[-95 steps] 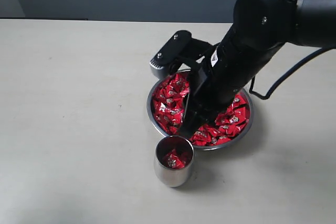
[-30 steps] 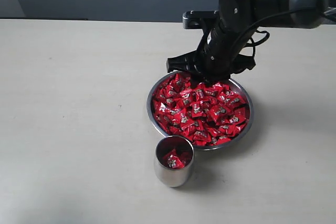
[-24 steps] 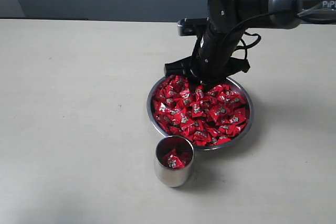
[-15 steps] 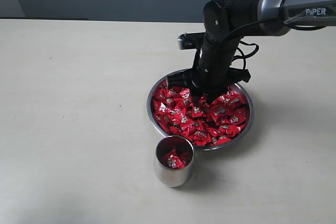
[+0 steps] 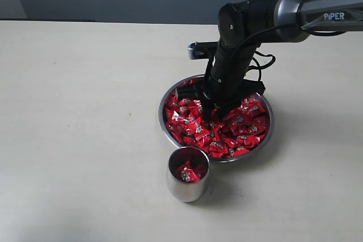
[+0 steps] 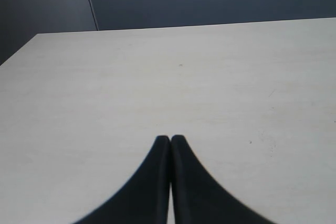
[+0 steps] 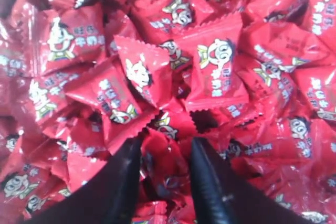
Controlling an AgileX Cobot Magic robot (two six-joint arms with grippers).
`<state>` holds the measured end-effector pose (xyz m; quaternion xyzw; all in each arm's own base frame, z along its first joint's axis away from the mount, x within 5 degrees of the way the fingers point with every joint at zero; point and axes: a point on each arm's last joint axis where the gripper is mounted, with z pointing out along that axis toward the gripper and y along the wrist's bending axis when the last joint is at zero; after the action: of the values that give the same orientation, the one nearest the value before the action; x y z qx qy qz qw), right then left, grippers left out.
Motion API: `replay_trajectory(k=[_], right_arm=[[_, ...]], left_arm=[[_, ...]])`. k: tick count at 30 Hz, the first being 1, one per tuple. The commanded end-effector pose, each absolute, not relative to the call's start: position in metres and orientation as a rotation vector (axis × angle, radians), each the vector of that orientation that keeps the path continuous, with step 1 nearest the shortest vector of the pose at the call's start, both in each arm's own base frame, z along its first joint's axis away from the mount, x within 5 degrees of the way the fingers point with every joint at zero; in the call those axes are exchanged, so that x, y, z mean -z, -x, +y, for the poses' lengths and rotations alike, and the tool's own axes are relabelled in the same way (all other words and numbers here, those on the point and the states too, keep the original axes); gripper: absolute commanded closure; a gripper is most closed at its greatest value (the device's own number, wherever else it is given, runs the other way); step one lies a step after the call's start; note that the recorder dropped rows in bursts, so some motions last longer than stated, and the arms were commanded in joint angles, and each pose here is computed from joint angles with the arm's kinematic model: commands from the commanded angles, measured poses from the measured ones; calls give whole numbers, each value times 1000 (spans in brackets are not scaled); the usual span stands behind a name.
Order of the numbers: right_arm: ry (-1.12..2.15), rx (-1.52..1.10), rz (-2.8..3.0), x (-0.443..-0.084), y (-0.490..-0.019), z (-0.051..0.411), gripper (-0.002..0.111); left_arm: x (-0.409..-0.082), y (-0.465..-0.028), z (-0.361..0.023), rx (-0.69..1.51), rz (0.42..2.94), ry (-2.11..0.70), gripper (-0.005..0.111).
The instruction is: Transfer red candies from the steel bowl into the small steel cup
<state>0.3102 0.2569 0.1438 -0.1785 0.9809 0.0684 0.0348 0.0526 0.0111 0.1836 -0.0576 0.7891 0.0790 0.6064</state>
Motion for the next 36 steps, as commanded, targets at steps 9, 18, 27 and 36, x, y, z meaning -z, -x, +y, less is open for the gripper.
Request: replay_trajectory(k=[9, 18, 27, 36], right_arm=[[693, -192, 3003, -144, -309, 255, 75], [733, -157, 3050, -125, -309, 255, 75], [731, -160, 3044, -125, -309, 255, 76], [763, -126, 2997, -138, -311, 253, 103]], left_arm=[[-183, -53, 11, -179, 1817, 126, 106], [-183, -53, 11, -179, 1817, 126, 106], [-183, -53, 11, -179, 1817, 126, 106], [-183, -53, 11, -179, 1817, 126, 106]])
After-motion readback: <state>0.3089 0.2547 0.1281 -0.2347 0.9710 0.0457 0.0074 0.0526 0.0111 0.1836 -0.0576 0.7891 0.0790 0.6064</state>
